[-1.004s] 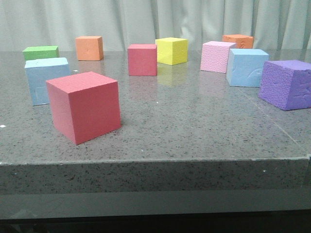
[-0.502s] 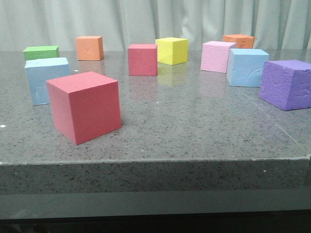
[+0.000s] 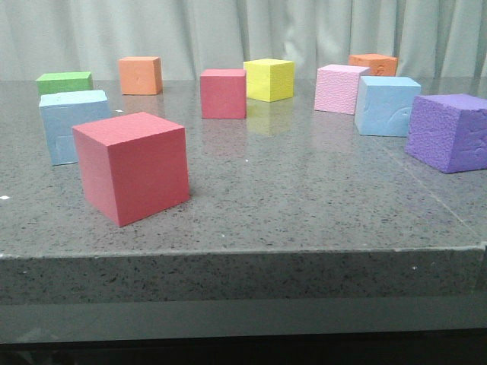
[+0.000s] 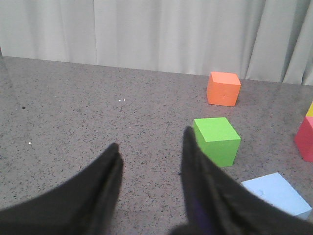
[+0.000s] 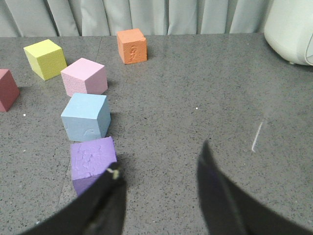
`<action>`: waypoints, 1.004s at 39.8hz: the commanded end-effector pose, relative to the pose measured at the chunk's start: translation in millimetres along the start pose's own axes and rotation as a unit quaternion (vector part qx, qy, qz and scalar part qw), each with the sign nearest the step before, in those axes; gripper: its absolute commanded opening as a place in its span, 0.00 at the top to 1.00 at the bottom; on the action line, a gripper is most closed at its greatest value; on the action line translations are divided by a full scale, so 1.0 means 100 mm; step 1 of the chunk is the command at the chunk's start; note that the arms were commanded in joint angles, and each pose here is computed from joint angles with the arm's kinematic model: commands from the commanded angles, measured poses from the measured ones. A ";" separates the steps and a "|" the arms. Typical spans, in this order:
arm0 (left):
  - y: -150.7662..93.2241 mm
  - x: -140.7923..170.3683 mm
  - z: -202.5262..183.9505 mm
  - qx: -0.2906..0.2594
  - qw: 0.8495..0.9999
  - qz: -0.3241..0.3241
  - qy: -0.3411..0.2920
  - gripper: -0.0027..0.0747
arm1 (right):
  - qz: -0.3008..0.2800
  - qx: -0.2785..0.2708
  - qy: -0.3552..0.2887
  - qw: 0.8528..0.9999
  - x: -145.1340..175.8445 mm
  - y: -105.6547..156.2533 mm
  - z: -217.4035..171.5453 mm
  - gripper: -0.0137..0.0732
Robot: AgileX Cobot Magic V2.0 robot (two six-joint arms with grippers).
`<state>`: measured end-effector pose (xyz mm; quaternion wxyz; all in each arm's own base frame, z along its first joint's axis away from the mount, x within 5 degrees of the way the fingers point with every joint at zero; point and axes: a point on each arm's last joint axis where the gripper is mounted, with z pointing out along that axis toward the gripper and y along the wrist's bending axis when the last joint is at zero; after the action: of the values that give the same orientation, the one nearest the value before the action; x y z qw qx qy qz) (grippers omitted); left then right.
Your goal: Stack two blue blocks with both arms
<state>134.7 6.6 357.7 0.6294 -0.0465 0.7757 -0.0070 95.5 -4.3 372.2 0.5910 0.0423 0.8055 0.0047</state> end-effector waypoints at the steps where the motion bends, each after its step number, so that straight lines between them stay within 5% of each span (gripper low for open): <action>1: -0.01 -0.19 -0.03 0.005 0.998 -0.006 -0.060 0.18 | -0.007 0.003 -0.055 0.998 -0.18 0.00 -0.04 0.25; 4: -0.01 -0.20 -0.03 0.005 0.998 -0.006 -0.061 0.05 | -0.007 0.003 -0.055 0.998 -0.18 0.00 -0.04 0.20; 21: -0.01 -0.21 -0.04 0.005 0.998 -0.006 -0.069 0.21 | 0.042 -0.028 -0.125 0.991 -0.37 0.05 0.02 0.15; 40: -0.01 -0.21 -0.04 0.005 0.998 -0.006 -0.069 0.24 | 0.050 -0.020 0.113 0.992 -0.81 0.09 1.26 0.15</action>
<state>135.0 6.6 359.3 0.6361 -0.0461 0.7702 -0.0071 221.7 -5.1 396.1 0.4893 0.0656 0.8681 0.0513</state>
